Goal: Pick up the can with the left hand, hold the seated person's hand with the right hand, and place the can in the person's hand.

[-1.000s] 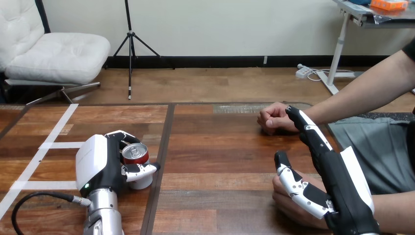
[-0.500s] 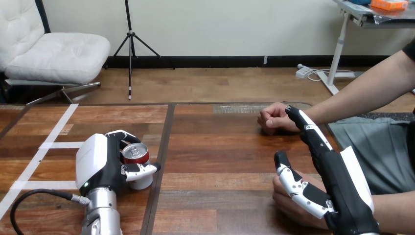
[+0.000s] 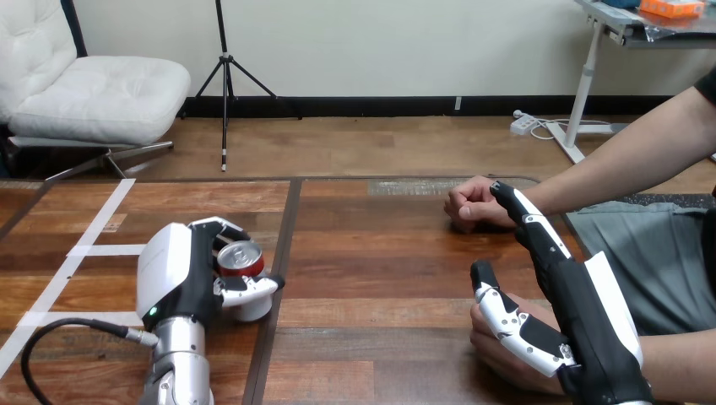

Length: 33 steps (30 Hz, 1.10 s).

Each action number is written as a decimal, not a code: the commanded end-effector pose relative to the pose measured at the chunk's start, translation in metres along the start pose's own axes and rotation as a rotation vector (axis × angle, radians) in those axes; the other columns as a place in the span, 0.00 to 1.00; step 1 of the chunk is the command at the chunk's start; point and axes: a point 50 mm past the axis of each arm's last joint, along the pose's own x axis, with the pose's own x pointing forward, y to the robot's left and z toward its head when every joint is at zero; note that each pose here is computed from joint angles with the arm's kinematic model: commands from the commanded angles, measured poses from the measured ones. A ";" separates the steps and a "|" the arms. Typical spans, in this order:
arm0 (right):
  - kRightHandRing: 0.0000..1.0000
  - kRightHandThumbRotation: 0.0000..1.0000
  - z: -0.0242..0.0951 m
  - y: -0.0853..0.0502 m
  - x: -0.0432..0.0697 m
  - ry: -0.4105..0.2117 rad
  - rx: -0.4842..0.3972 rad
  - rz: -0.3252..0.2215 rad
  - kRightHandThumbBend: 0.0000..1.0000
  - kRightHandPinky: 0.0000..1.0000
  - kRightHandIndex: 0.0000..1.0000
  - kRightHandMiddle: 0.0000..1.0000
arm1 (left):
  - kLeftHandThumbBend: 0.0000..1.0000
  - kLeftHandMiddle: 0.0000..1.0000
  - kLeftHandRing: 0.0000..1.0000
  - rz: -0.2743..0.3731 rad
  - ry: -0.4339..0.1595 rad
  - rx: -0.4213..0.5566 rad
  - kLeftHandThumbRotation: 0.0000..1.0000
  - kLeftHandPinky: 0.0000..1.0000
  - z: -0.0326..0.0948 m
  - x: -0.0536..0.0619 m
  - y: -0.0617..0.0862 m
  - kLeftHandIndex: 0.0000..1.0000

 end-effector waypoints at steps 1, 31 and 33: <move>0.99 0.20 0.011 -0.001 0.013 -0.080 0.012 -0.016 0.16 0.99 0.94 0.97 | 0.71 0.48 0.45 0.085 -0.162 -0.042 0.00 0.43 0.033 0.015 0.021 0.51; 1.00 0.17 0.010 0.000 0.012 -0.074 0.023 -0.024 0.17 1.00 0.94 0.97 | 0.73 0.47 0.42 0.096 -0.306 -0.078 0.00 0.39 0.062 0.004 0.033 0.50; 1.00 0.17 0.010 0.000 0.013 -0.075 0.020 -0.024 0.17 1.00 0.94 0.97 | 0.73 0.47 0.42 0.095 -0.313 -0.084 0.00 0.39 0.064 0.003 0.033 0.50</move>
